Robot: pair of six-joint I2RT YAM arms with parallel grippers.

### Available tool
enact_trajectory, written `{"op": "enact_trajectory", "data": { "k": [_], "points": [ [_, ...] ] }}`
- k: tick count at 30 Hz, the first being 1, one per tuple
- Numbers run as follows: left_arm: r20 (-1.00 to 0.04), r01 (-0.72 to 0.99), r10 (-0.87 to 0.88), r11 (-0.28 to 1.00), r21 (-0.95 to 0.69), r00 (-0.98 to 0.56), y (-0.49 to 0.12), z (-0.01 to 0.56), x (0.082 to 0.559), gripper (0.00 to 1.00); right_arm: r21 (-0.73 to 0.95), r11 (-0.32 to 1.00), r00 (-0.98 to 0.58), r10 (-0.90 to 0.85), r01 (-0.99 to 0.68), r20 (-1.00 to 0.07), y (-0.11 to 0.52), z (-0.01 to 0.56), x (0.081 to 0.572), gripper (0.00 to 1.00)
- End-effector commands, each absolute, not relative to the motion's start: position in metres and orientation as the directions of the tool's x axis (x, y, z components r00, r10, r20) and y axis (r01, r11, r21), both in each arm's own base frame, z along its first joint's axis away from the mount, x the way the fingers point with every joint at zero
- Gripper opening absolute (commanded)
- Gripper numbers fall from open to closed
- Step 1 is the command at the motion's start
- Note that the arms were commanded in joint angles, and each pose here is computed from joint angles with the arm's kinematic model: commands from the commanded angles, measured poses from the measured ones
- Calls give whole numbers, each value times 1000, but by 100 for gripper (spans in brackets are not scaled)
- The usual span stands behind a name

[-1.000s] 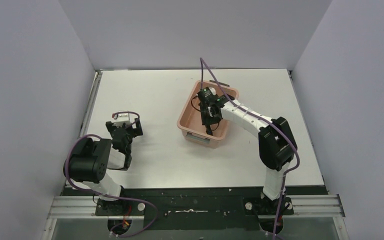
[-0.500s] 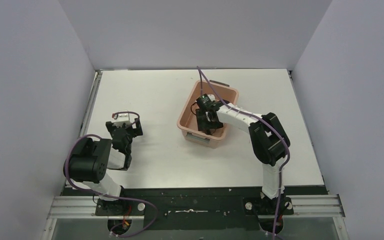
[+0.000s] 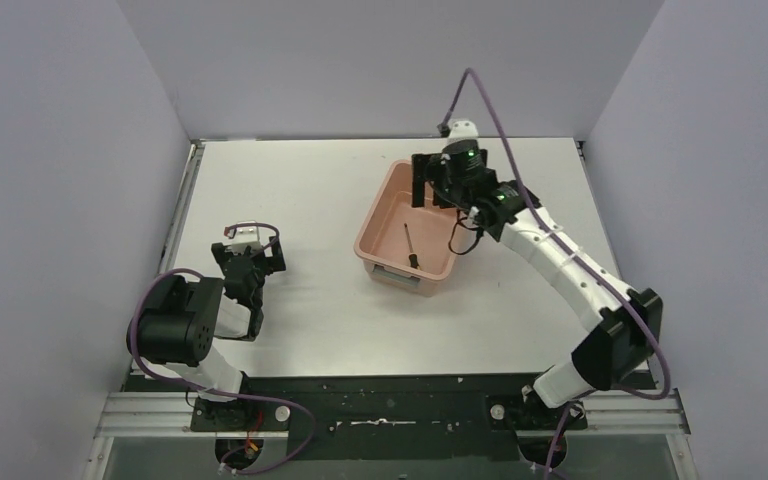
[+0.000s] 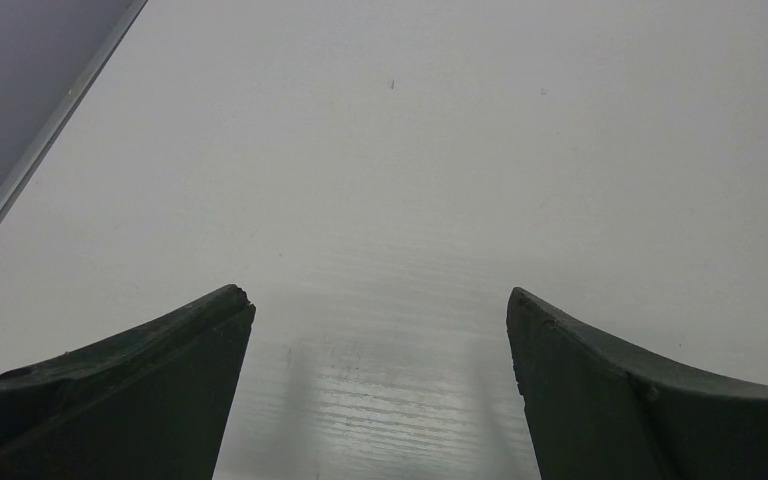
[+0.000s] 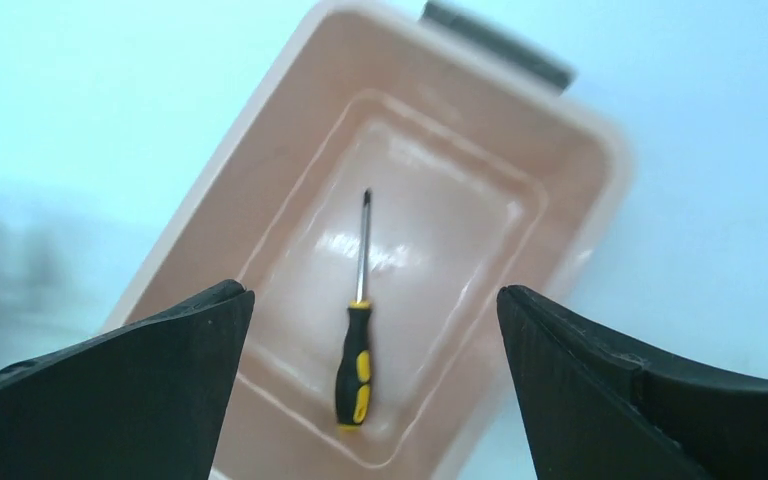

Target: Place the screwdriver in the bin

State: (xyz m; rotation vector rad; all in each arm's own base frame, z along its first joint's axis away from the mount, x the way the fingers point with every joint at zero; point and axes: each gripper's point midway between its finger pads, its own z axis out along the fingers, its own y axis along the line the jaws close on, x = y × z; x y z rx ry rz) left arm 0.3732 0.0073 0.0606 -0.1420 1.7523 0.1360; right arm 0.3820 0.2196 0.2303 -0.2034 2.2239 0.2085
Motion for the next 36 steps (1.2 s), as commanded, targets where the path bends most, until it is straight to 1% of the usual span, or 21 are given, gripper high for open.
{"op": "enact_trajectory", "data": {
  "k": [1,3,4,6,8,11,13,15,18,21,27,36],
  "points": [
    [-990,-159,-19,987,3,-137,6,74,378,97,39,994,-428,-10,-104,-904,156,281,393,100],
    [-990,-160,-18,987,4,-137,6,74,378,97,42,999,-318,35,-16,-947,120,293,393,100],
    [-990,-161,-19,987,3,-136,6,74,378,97,18,999,-298,25,27,-954,101,284,387,100],
    [-990,-159,-18,987,4,-138,6,74,378,97,18,994,-169,37,112,-985,70,289,377,100],
    [-990,-160,-18,987,4,-138,6,74,378,97,12,983,-88,29,185,-996,46,276,367,100],
    [-990,-159,-19,987,3,-137,6,74,378,97,-6,974,-38,3,224,-999,25,243,350,100],
    [-990,-160,-18,987,4,-137,6,74,378,97,-16,970,-21,-12,242,-1000,17,221,341,100],
    [-991,-159,-19,987,3,-136,6,74,378,97,-26,958,-37,-16,286,-999,5,188,330,100],
    [-991,-159,-18,987,3,-135,6,75,379,97,-27,937,-56,-9,348,-998,-9,158,318,100],
    [-990,-159,-19,987,3,-137,6,74,378,97,-35,936,-74,-9,351,-997,-13,137,312,100],
    [-990,-160,-18,987,4,-137,6,74,378,97,-39,951,-85,-14,306,-996,-10,115,308,100],
    [-990,-156,-18,988,4,-139,6,74,379,97,-15,956,-84,10,292,-996,-7,111,308,100]
  ]
}}
